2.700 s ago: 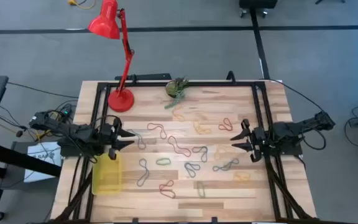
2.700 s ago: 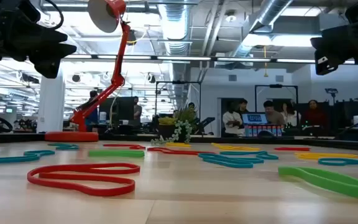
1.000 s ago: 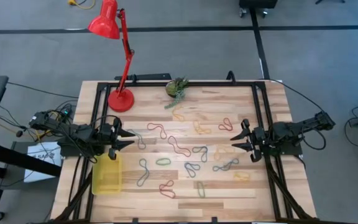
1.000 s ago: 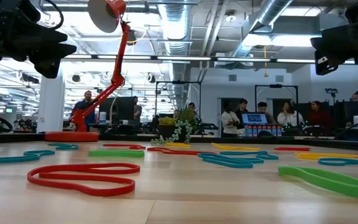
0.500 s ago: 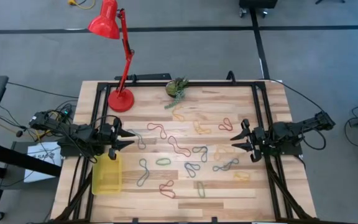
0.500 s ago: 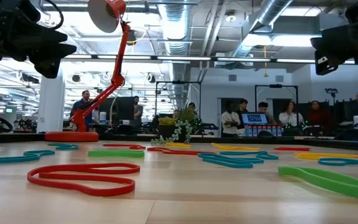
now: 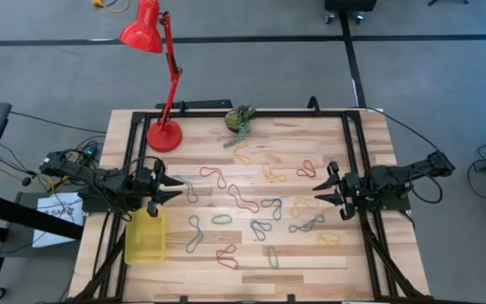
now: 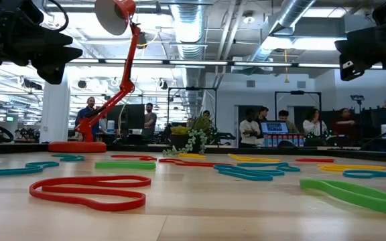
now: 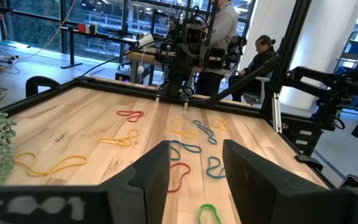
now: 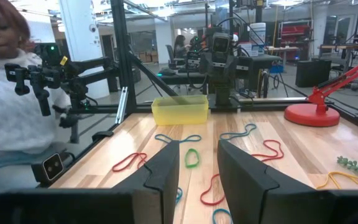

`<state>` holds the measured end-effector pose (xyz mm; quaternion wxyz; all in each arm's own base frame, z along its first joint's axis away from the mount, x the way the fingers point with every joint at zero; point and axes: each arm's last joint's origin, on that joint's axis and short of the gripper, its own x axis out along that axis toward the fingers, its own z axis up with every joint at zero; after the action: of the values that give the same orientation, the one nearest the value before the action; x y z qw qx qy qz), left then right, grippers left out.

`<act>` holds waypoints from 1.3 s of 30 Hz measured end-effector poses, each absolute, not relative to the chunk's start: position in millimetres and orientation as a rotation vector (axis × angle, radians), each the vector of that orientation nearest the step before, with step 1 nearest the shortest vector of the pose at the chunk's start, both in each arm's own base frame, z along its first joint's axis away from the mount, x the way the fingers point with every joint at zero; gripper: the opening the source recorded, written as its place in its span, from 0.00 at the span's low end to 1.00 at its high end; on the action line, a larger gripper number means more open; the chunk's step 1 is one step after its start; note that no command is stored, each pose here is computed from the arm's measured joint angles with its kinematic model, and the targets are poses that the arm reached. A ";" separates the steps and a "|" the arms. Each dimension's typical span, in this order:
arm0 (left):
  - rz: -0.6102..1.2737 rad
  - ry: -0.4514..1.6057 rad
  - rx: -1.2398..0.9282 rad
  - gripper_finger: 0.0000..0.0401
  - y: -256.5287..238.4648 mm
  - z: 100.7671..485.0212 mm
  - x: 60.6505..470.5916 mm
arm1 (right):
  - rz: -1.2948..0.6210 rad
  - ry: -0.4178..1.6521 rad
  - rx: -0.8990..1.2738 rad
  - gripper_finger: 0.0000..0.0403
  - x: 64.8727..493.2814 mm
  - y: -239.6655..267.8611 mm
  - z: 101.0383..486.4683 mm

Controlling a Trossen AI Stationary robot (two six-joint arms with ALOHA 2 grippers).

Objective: Pick and place items into bin

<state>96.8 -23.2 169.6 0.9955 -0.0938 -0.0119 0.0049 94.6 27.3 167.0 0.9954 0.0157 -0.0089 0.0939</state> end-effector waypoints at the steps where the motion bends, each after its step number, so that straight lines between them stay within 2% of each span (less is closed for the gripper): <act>1: 0.010 -0.023 -0.188 0.35 -23.2 169.5 96.8 | 0.188 -0.017 0.032 0.25 94.6 27.3 166.9; 26: 0.010 -0.031 -0.125 0.35 -23.2 170.4 96.8 | 0.188 -0.018 0.031 0.25 94.6 27.3 167.1; 36: 0.005 -0.135 -0.201 0.35 -22.8 180.7 95.9 | 0.188 -0.018 0.031 0.25 94.6 27.3 167.0; 39: 0.004 -0.137 -0.203 0.35 -22.8 181.0 95.9 | 0.185 -0.030 -0.054 0.25 94.6 27.1 167.5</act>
<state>95.9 -22.8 181.0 0.9925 -0.1013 -0.0684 0.0020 94.6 27.1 167.5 0.9953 -0.0267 -0.0152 0.0921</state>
